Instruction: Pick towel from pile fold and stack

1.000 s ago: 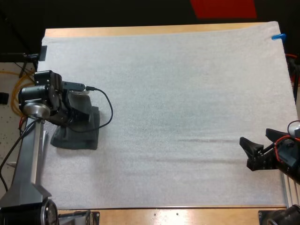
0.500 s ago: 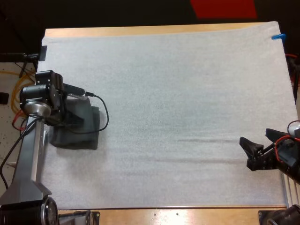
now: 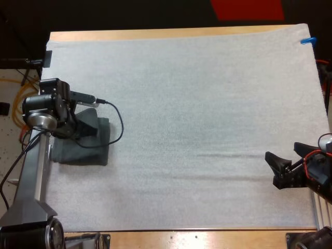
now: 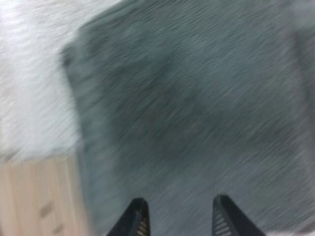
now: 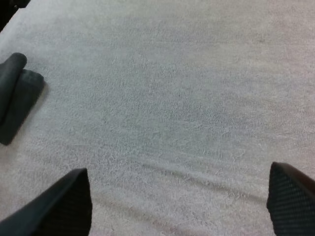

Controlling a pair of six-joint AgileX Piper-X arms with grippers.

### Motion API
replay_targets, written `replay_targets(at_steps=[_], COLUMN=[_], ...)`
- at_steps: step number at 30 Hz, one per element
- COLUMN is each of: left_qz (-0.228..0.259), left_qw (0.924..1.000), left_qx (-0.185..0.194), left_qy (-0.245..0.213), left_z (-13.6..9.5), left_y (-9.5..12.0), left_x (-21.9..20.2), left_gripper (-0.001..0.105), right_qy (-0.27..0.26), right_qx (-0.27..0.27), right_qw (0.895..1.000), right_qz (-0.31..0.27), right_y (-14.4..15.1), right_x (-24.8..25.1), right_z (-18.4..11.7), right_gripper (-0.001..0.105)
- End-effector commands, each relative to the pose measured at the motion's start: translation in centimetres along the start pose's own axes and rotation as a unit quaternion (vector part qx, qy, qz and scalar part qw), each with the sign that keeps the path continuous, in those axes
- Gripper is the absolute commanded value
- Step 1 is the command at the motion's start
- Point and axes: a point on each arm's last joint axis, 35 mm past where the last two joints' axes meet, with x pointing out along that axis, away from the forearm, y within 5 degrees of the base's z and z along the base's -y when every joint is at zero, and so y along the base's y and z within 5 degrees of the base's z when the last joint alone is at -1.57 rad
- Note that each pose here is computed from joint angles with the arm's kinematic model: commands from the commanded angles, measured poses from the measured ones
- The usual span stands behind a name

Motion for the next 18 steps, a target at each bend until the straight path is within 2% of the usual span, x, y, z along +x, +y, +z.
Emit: replay_targets(at_steps=[1, 8, 11, 18], left_qz=[-0.021, -0.032, -0.052, -0.076], left_qw=[0.9996, 0.9989, 0.9977, 0.9963], left_qx=[-0.015, -0.019, -0.019, -0.017], left_qy=[-0.006, 0.029, 0.039, 0.037], left_z=[-0.1, -2.6, -3.3, -2.7], left_y=[-0.2, -0.8, -1.1, -1.1], left_x=[0.4, 3.9, 4.7, 3.4], left_gripper=[0.03, 0.03, 0.03, 0.03], right_qy=[-0.006, -0.006, -0.006, -0.006], right_qx=[-0.002, -0.002, -0.002, -0.002], right_qw=[1.0, 1.0, 1.0, 1.0], right_qz=[0.001, 0.001, 0.001, 0.001], right_y=[0.0, 0.0, 0.0, 0.0], right_x=[-0.1, -0.1, -0.1, -0.1], right_z=[0.1, 0.1, 0.1, 0.1], right_gripper=[0.071, 0.071, 0.071, 0.071])
